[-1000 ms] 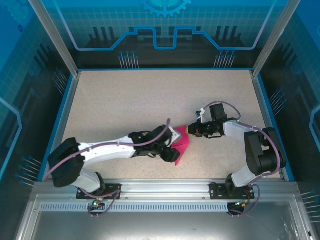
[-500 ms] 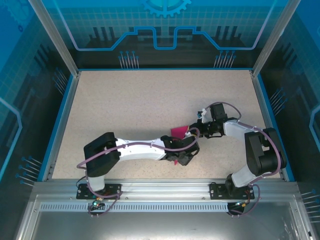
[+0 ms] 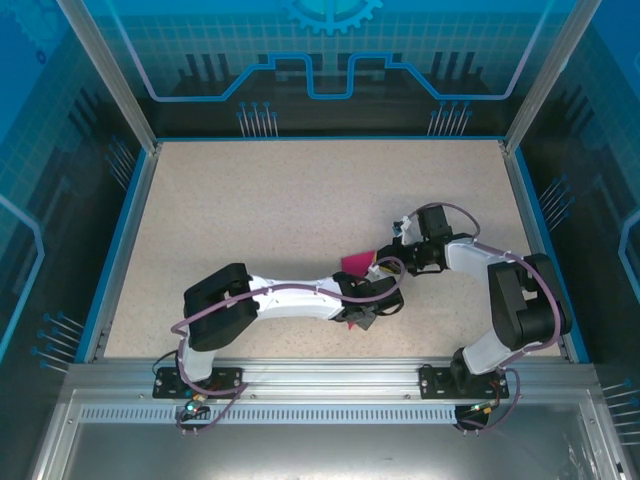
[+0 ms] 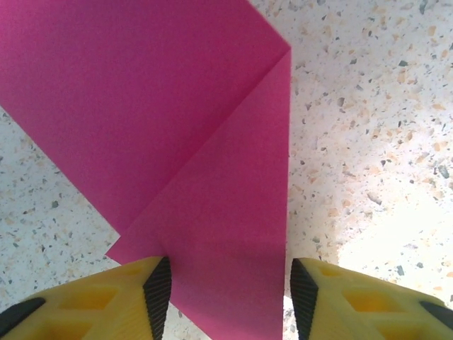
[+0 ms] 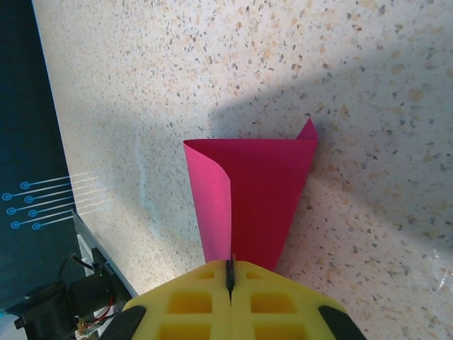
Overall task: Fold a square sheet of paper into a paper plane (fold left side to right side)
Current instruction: Fold the wing for the fifth time at the center of the table.
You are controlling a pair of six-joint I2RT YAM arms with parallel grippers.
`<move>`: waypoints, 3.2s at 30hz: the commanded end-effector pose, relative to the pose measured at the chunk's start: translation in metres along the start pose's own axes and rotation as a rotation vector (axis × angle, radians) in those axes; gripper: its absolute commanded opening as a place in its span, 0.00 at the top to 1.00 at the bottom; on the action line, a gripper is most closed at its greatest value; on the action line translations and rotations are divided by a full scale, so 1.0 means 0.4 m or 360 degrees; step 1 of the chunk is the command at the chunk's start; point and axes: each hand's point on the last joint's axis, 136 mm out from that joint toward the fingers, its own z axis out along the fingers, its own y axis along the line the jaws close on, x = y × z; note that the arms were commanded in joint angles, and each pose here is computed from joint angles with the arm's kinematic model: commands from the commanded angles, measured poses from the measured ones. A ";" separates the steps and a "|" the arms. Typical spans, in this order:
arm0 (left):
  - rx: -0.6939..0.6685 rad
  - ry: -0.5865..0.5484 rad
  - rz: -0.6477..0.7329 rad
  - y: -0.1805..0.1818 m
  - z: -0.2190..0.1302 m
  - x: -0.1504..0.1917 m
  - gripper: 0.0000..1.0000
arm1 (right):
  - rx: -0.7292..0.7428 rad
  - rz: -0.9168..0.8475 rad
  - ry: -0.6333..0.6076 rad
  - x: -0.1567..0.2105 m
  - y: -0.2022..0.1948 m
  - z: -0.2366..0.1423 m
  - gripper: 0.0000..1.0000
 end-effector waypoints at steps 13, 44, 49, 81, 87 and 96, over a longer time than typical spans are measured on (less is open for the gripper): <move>-0.0051 0.0061 0.0037 -0.009 0.019 0.011 0.69 | 0.0021 0.0003 0.0055 0.001 0.003 0.018 1.00; 0.0038 0.0140 0.0067 -0.038 0.033 0.031 0.82 | 0.0073 0.0010 0.0041 -0.008 -0.015 0.024 1.00; 0.0053 0.0119 0.0012 -0.025 0.024 0.030 0.89 | 0.0037 -0.0039 0.0002 -0.022 -0.001 0.009 0.95; 0.1126 -0.0182 -0.0884 -0.001 -0.022 -0.025 0.97 | 0.0089 -0.0325 -0.0263 0.099 -0.034 -0.080 0.40; 0.1185 -0.0225 -0.1011 0.013 -0.013 -0.013 1.00 | 0.0115 -0.0337 -0.0240 0.119 -0.033 -0.021 0.44; 0.1242 -0.0240 -0.1159 0.026 0.006 0.011 1.00 | 0.0108 -0.0300 -0.0190 0.121 -0.018 0.045 0.47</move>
